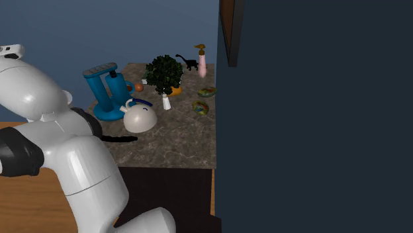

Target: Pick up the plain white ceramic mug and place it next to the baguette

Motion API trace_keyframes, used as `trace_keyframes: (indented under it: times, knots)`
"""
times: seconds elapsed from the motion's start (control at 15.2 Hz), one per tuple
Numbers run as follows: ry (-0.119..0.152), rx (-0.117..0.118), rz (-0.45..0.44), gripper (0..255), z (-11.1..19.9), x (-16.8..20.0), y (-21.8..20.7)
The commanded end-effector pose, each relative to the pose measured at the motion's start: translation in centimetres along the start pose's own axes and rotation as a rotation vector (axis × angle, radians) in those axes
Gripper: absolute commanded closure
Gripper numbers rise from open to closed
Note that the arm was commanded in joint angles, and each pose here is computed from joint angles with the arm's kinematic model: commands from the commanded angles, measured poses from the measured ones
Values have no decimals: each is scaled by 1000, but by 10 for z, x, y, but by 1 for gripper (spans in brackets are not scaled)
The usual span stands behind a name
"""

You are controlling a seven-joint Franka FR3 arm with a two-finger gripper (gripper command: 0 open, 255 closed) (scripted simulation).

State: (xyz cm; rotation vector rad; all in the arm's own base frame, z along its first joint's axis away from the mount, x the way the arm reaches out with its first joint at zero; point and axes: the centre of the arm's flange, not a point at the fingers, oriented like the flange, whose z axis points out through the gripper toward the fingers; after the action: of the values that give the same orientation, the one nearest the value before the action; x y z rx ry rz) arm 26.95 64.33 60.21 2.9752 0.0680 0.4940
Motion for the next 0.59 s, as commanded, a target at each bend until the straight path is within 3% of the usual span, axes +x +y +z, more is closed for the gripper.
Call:
trace_keyframes:
  times: [0.0, 0.53]
  knots:
    - [1, -1, 2, 255, 7, -5, -6]
    - [1, -1, 2, 255, 47, -19, -12]
